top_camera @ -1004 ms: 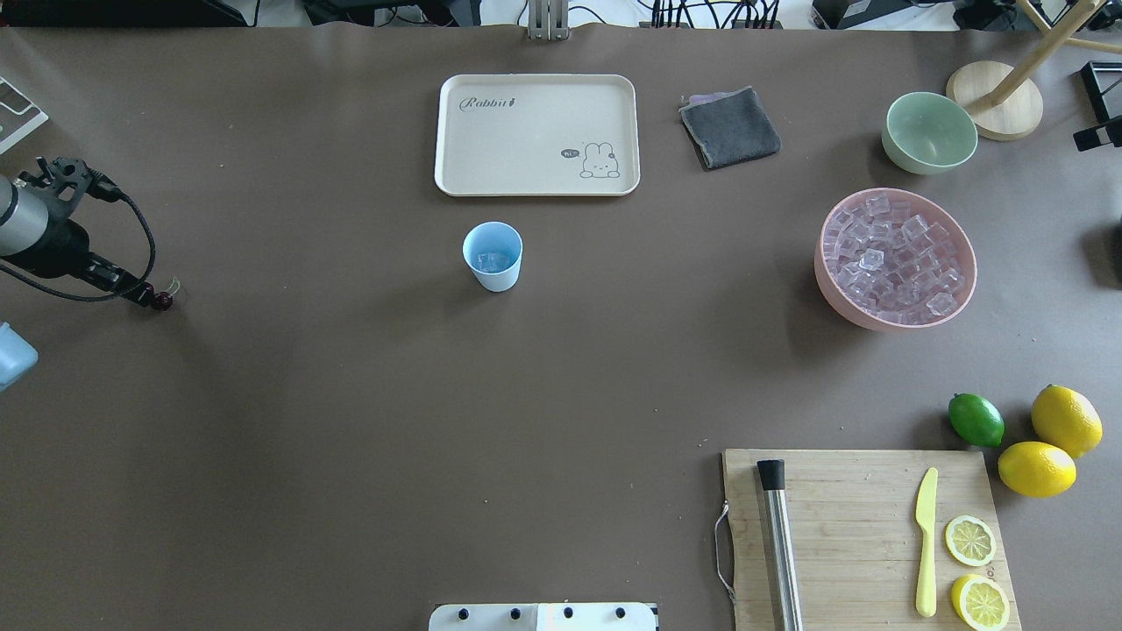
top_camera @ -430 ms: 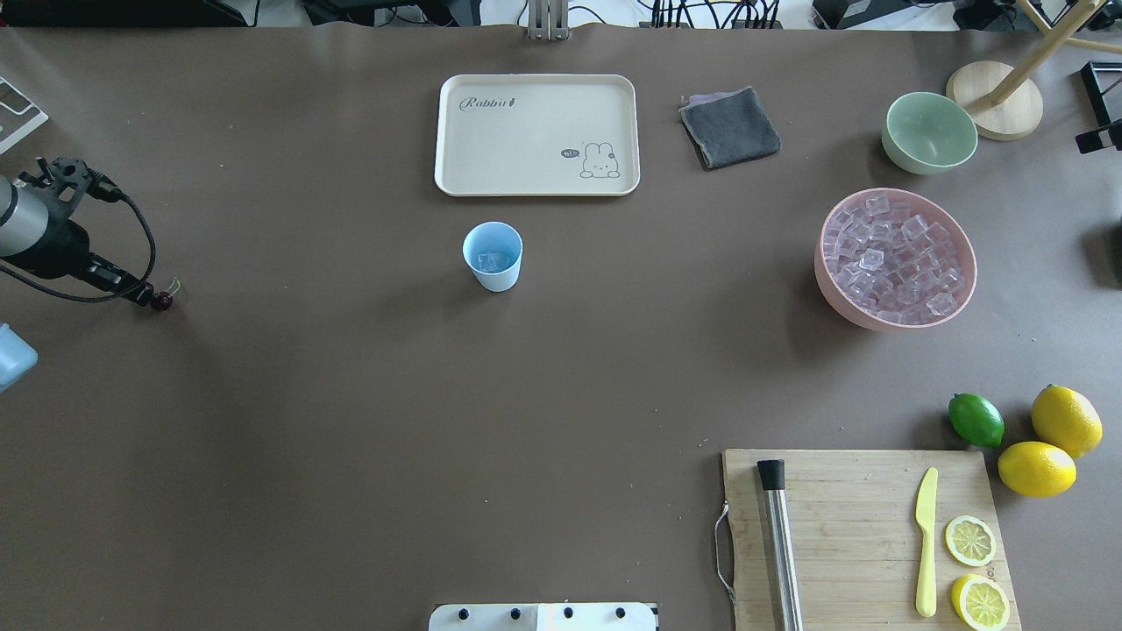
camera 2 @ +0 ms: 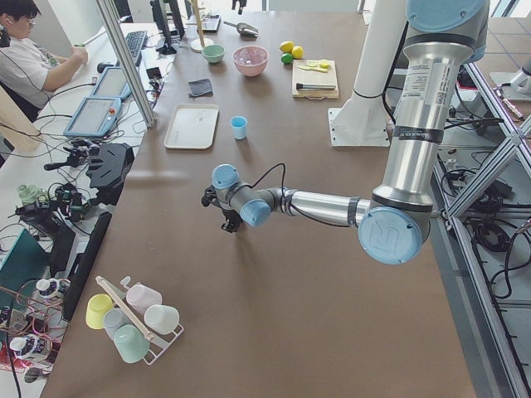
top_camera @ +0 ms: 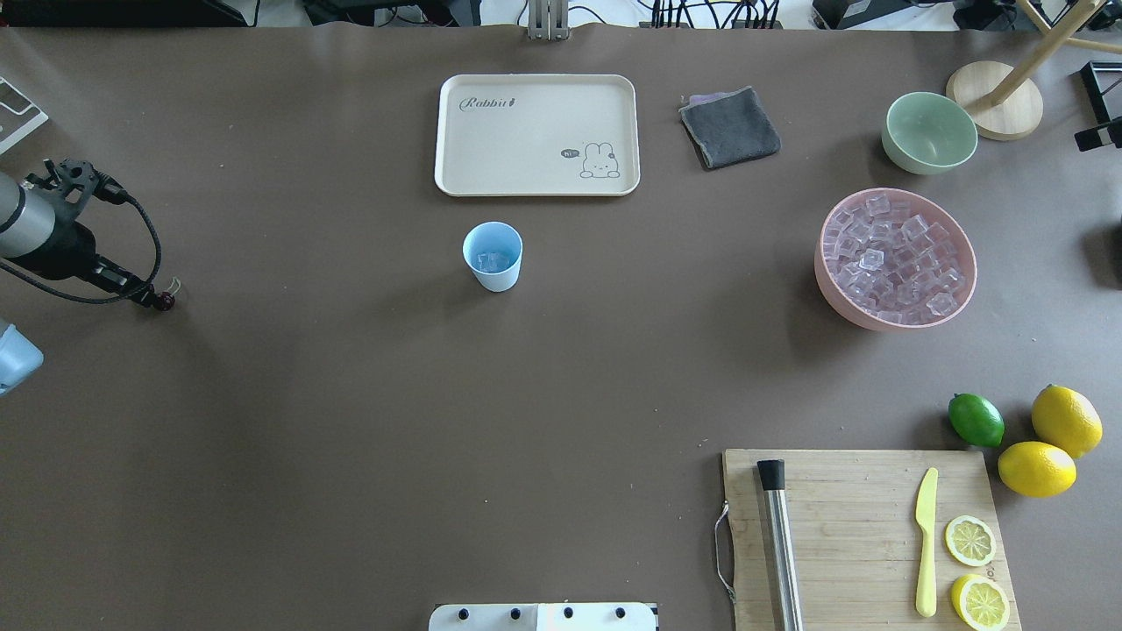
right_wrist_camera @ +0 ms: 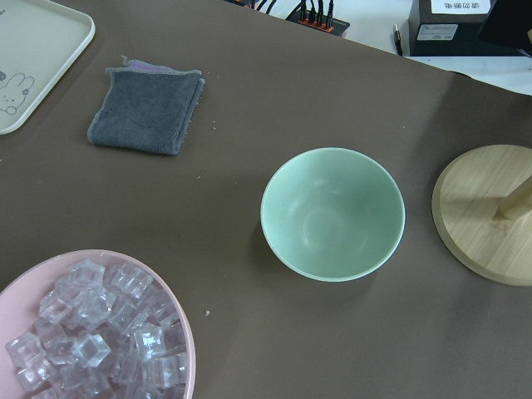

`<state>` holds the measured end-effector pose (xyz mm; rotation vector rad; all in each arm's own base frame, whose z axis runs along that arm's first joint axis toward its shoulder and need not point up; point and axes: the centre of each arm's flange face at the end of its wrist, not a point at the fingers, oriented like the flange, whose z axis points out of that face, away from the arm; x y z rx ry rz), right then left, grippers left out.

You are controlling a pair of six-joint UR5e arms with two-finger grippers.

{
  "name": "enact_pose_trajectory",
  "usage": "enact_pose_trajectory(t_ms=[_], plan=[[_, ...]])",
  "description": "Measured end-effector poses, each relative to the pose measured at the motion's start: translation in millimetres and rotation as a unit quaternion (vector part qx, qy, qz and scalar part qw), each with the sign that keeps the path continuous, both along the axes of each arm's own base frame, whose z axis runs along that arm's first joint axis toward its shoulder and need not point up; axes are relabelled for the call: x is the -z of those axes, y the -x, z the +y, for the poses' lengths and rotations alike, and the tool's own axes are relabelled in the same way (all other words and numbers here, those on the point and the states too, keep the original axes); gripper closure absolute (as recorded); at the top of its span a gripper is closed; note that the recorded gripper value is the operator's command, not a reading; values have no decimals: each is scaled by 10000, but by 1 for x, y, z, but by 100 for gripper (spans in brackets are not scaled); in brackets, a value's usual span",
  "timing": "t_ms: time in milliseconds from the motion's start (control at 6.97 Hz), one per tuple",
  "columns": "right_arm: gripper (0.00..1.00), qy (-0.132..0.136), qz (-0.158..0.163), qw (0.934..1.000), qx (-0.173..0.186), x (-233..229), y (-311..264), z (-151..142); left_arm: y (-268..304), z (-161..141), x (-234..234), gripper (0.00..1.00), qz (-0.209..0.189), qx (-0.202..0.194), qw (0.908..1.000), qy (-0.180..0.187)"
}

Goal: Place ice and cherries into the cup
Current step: 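Lift the cherries with the left gripper and carry them toward the blue cup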

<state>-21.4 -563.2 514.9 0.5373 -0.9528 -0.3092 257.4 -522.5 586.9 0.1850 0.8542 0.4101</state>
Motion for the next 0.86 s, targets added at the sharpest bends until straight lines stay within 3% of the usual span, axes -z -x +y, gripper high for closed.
enact_pose_trajectory(t_ms=[143,287,861], plan=[[0,-7,6,10000,-7,1,0,-1,-4,1,1,90,5,-34,10000,-6],[0,-11,9,10000,-10,1,0,-1,-6,1,2,100,15,-54,10000,-13],[0,16,12,10000,-11,-4,-1,3,-9,-3,31,100,193,-76,9996,-183]])
